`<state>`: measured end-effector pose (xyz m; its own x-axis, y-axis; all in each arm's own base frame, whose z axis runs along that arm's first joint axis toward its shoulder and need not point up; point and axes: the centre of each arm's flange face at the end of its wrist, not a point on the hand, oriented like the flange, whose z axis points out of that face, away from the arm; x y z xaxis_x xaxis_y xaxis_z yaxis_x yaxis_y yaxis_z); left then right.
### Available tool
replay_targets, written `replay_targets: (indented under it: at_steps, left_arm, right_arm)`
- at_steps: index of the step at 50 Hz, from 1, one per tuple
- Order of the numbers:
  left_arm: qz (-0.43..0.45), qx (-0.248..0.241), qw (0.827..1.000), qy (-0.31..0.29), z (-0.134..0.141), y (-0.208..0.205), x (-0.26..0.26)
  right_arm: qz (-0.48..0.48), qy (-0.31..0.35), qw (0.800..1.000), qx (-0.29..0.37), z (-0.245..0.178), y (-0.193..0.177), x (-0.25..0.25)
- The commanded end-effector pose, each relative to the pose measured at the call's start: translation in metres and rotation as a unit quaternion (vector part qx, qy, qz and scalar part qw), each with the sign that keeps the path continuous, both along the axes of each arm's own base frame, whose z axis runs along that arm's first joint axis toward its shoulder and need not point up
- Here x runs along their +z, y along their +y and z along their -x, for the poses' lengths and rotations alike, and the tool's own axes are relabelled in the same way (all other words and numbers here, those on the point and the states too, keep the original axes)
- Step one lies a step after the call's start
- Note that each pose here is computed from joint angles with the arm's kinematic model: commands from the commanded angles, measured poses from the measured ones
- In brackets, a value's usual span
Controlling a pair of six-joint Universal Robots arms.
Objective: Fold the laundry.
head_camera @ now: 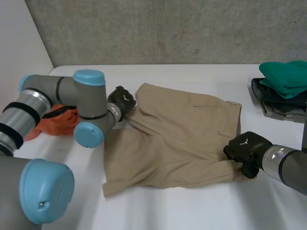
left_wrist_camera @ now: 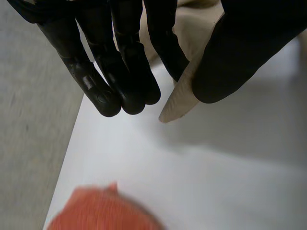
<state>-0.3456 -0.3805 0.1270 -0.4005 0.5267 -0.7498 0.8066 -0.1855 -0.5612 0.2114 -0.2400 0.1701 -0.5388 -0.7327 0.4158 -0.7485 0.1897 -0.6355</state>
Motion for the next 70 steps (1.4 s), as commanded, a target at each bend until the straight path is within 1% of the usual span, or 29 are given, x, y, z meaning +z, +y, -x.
replay_targets:
  at_steps: [1, 5, 8, 10, 15, 16, 19, 20, 23, 24, 26, 27, 29, 30, 33, 36, 37, 42, 46, 48, 55, 57, 58, 61, 62, 65, 66, 69, 70]
  left_arm:
    - [-0.003, 0.014, 0.999, -0.032, -0.006, 0.009, 0.004]
    - [0.013, 0.012, 0.998, -0.054, 0.001, 0.018, 0.01]
    - [0.025, 0.026, 0.997, -0.064, -0.002, 0.016, 0.015]
    - [0.031, 0.045, 0.996, -0.067, -0.007, 0.014, 0.023]
    - [0.034, 0.075, 0.995, -0.052, -0.017, 0.014, 0.045]
    - [0.032, 0.086, 0.995, -0.041, -0.022, 0.015, 0.053]
    - [0.022, 0.098, 0.995, -0.018, -0.03, 0.021, 0.068]
    - [0.014, 0.102, 0.995, 0.006, -0.034, 0.027, 0.08]
    - [-0.007, 0.102, 0.993, 0.055, -0.04, 0.039, 0.097]
    - [-0.026, 0.098, 0.991, 0.091, -0.045, 0.048, 0.108]
    - [-0.049, 0.093, 0.987, 0.125, -0.049, 0.06, 0.116]
    - [-0.079, 0.086, 0.981, 0.158, -0.052, 0.074, 0.121]
    - [-0.115, 0.08, 0.973, 0.185, -0.055, 0.09, 0.123]
    - [-0.129, 0.077, 0.97, 0.193, -0.056, 0.098, 0.124]
    - [-0.219, 0.076, 0.949, 0.214, -0.064, 0.14, 0.115]
    - [-0.259, 0.073, 0.939, 0.214, -0.068, 0.164, 0.108]
    - [-0.283, 0.071, 0.934, 0.207, -0.07, 0.179, 0.102]
    - [-0.314, 0.063, 0.931, 0.176, -0.073, 0.212, 0.085]
    - [-0.308, 0.068, 0.935, 0.163, -0.07, 0.214, 0.074]
    - [-0.308, 0.08, 0.936, 0.149, -0.068, 0.211, 0.062]
    - [-0.312, 0.087, 0.939, 0.119, -0.056, 0.212, 0.041]
    - [-0.303, 0.089, 0.941, 0.119, -0.055, 0.21, 0.04]
    - [-0.282, 0.091, 0.947, 0.126, -0.053, 0.205, 0.04]
    - [-0.255, 0.092, 0.953, 0.135, -0.052, 0.199, 0.042]
    - [-0.24, 0.089, 0.957, 0.136, -0.052, 0.197, 0.043]
    - [-0.231, 0.075, 0.962, 0.124, -0.053, 0.2, 0.043]
    - [-0.232, 0.066, 0.964, 0.113, -0.055, 0.203, 0.042]
    - [-0.245, 0.049, 0.963, 0.097, -0.057, 0.21, 0.04]
    - [-0.261, 0.034, 0.961, 0.084, -0.059, 0.217, 0.04]
  right_arm:
    - [0.0, 0.002, 1.0, 0.009, -0.005, 0.005, 0.0]
    - [0.005, 0.003, 1.0, 0.009, -0.006, 0.007, 0.002]
    - [0.008, 0.004, 1.0, 0.009, -0.007, 0.008, 0.004]
    - [0.01, 0.005, 1.0, 0.007, -0.006, 0.009, 0.006]
    - [0.017, 0.002, 1.0, 0.004, -0.004, 0.008, 0.01]
    - [0.02, 0.001, 1.0, 0.003, -0.004, 0.008, 0.011]
    - [0.02, -0.001, 1.0, 0.001, -0.003, 0.006, 0.011]
    - [0.02, -0.003, 1.0, -0.001, -0.003, 0.006, 0.012]
    - [0.022, -0.01, 1.0, -0.004, -0.004, 0.004, 0.013]
    - [0.022, -0.016, 1.0, -0.007, -0.005, 0.004, 0.015]
    - [0.021, -0.025, 0.999, -0.009, -0.006, 0.003, 0.015]
    - [0.02, -0.034, 0.999, -0.013, -0.008, 0.003, 0.017]
    - [0.019, -0.046, 0.999, -0.019, -0.01, 0.001, 0.018]
    - [0.017, -0.054, 0.998, -0.023, -0.011, 0.0, 0.018]
    - [0.002, -0.104, 0.993, -0.062, -0.013, -0.009, 0.021]
    - [-0.013, -0.132, 0.987, -0.093, -0.013, -0.016, 0.021]
    - [-0.021, -0.15, 0.982, -0.11, -0.012, -0.02, 0.021]
    - [-0.031, -0.185, 0.97, -0.155, -0.005, -0.029, 0.023]
    - [-0.031, -0.188, 0.968, -0.164, -0.001, -0.031, 0.021]
    - [-0.029, -0.186, 0.968, -0.167, 0.001, -0.03, 0.021]
    - [0.001, -0.187, 0.964, -0.187, 0.013, -0.028, 0.03]
    - [-0.004, -0.186, 0.966, -0.18, 0.012, -0.024, 0.029]
    - [-0.008, -0.179, 0.969, -0.168, 0.011, -0.02, 0.029]
    - [-0.017, -0.153, 0.979, -0.134, 0.01, -0.009, 0.028]
    - [-0.022, -0.129, 0.986, -0.108, 0.011, -0.002, 0.028]
    - [-0.025, -0.087, 0.994, -0.065, 0.015, 0.008, 0.029]
    - [-0.037, -0.055, 0.997, -0.038, 0.019, 0.015, 0.028]
    - [-0.07, -0.015, 0.997, -0.003, 0.025, 0.027, 0.024]
    - [-0.096, 0.011, 0.995, 0.022, 0.029, 0.035, 0.023]
